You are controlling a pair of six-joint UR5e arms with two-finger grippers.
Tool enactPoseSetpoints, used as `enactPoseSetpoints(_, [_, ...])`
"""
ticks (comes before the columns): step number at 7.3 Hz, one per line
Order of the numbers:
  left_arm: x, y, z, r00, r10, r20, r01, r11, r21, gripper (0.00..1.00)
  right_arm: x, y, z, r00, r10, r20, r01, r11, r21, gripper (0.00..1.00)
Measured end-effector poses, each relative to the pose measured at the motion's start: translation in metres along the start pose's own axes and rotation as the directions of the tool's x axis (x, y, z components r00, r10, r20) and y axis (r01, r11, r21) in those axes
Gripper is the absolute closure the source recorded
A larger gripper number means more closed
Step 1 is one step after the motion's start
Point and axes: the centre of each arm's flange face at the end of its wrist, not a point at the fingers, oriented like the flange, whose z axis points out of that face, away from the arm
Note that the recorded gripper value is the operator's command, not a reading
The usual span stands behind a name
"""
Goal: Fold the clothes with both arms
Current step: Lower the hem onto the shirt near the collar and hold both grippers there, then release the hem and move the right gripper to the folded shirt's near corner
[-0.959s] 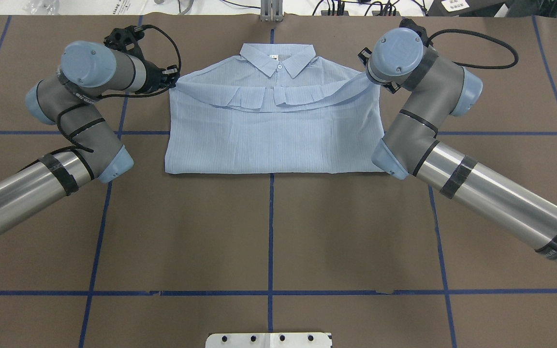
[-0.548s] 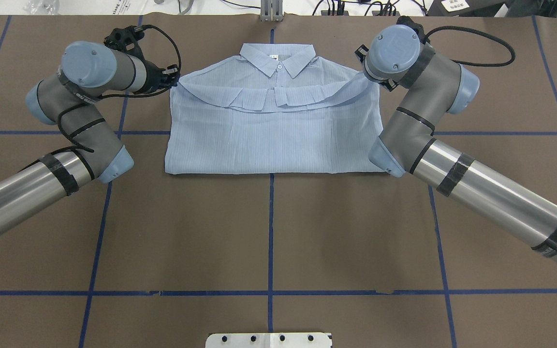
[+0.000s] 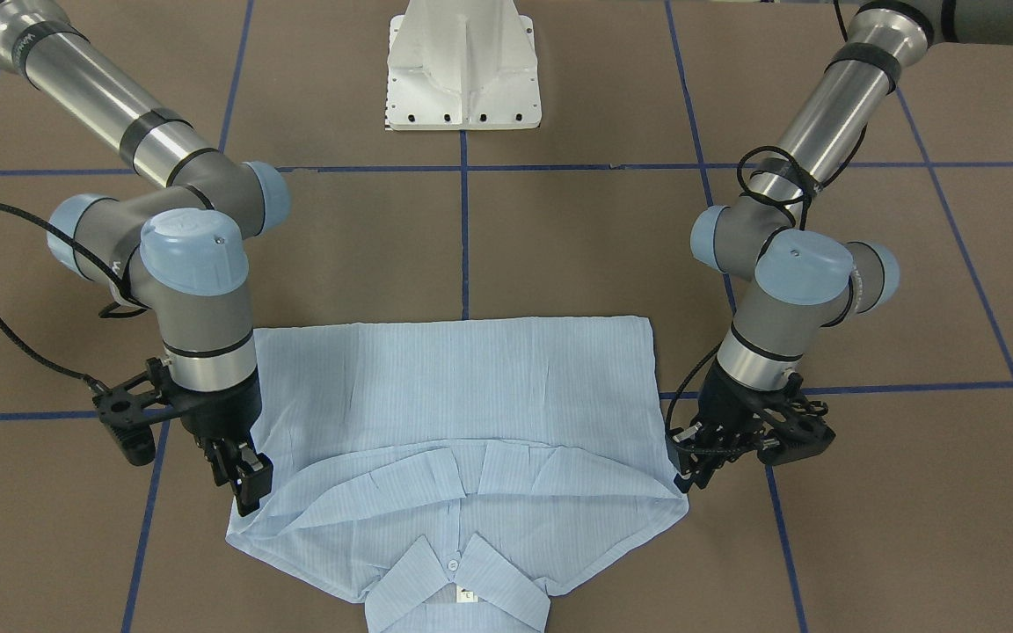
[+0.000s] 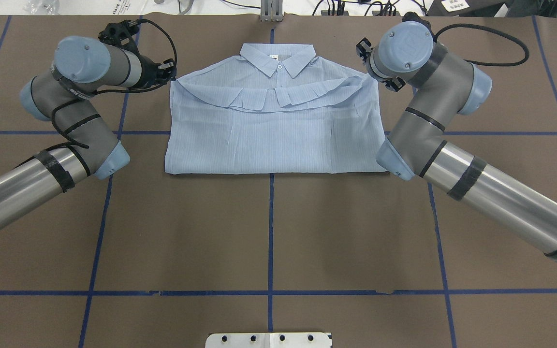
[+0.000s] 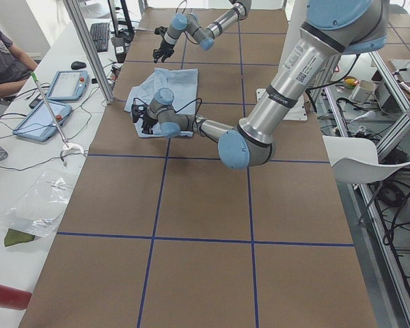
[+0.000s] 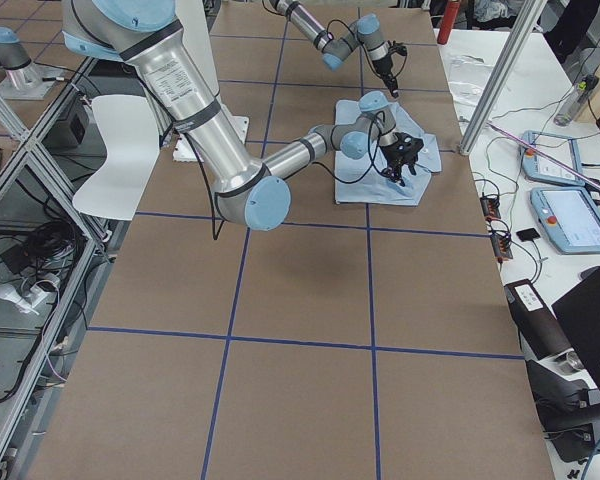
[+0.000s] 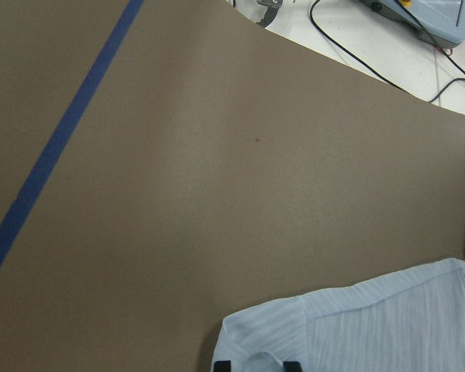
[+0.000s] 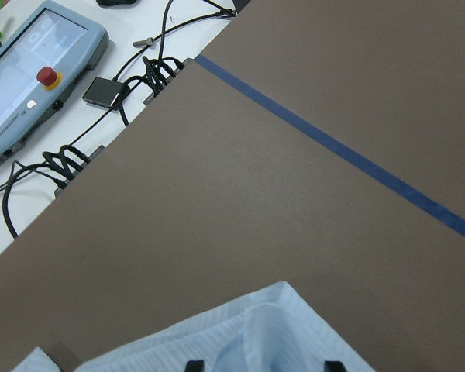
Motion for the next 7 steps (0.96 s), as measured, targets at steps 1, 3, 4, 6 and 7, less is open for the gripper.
enactPoseSetpoints(1, [-0.001, -0.001, -0.002, 1.0, -0.001, -0.001, 0.001, 1.0, 0.002, 0.66, 0.036, 0.009, -0.013, 1.0, -0.013, 0.005, 0.013, 0.999, -0.031, 0.32])
enactPoseSetpoints(3, [-0.005, -0.001, -0.002, 1.0, -0.002, 0.001, 0.002, 1.0, 0.002, 0.66, 0.087, 0.037, -0.033, 1.0, -0.012, -0.001, 0.012, 0.996, -0.086, 0.32])
enactPoseSetpoints(4, [-0.005, -0.001, -0.002, 1.0, -0.003, 0.001, 0.003, 1.0, 0.002, 0.66, 0.104, 0.051, -0.036, 1.0, -0.015, -0.011, 0.014, 0.994, -0.106, 0.32])
enactPoseSetpoints(6, [-0.005, -0.001, -0.002, 1.0, -0.003, 0.001, 0.003, 1.0, 0.002, 0.66, 0.13, 0.074, -0.033, 0.999, -0.019, -0.041, 0.013, 0.991, -0.133, 0.32])
enactPoseSetpoints(7, [-0.005, -0.001, -0.002, 1.0, -0.003, 0.001, 0.003, 1.0, 0.002, 0.66, 0.143, 0.085, -0.031, 0.998, -0.02, -0.057, 0.011, 0.99, -0.144, 0.32])
